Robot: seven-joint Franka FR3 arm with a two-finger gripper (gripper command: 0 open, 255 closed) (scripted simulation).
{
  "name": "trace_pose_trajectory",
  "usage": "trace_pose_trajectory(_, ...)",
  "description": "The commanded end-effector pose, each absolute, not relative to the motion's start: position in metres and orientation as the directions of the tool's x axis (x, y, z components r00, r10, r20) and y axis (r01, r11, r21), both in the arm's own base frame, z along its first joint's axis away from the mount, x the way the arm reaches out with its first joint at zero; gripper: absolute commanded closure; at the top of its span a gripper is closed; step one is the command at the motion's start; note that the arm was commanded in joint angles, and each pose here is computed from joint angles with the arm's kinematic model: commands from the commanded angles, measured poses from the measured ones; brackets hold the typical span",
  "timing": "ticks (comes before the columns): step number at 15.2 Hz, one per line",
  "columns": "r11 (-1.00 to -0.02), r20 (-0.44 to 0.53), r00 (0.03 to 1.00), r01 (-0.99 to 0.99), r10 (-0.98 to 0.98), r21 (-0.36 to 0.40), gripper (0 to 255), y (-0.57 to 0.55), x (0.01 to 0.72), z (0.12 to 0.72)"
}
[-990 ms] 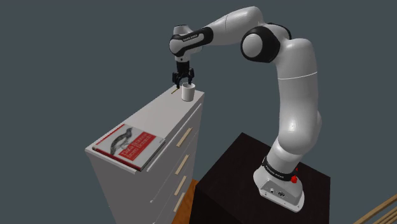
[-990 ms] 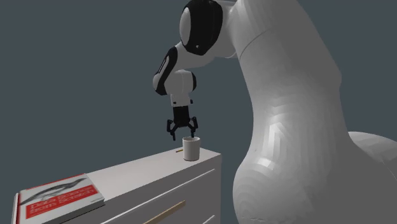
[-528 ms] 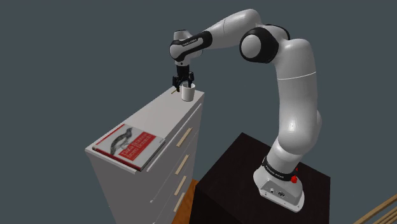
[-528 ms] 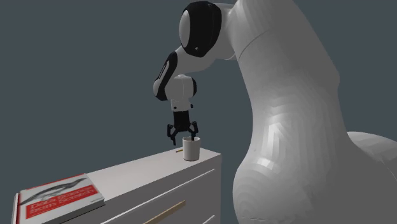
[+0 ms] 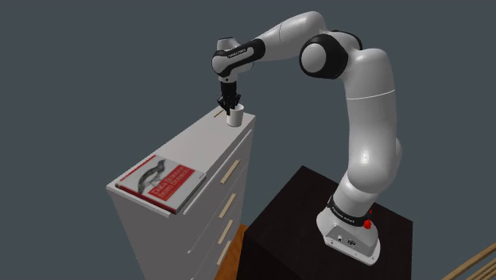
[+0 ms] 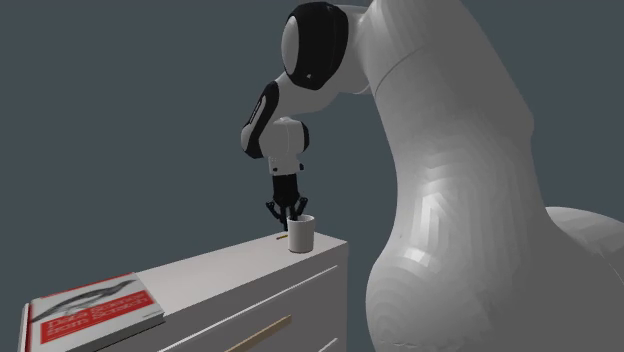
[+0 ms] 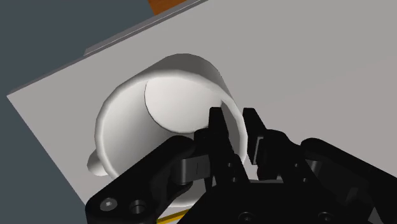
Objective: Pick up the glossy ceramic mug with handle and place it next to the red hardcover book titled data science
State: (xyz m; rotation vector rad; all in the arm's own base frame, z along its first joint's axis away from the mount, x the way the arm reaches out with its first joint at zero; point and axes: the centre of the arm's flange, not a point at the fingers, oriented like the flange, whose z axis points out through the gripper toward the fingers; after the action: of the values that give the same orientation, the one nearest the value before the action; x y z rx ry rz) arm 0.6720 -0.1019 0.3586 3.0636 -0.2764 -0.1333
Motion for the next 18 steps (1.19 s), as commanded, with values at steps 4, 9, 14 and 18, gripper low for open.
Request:
trace_pose_trajectory(4,-0.982,-0.08,0.98,-0.176,-0.181,0.07,255,-0.102,0.672,0.359)
trace_pose_trajectory(9,-0.982,-0.08,0.98,-0.176,-0.181,0.07,255,-0.102,0.672,0.369)
trace_pose_trajectory(14,-0.982,-0.08,0.98,-0.176,-0.181,0.07,255,-0.102,0.672,0.395)
trace_pose_trajectory(18,-0.982,-0.08,0.98,-0.176,-0.181,0.07,255,-0.102,0.672,0.417)
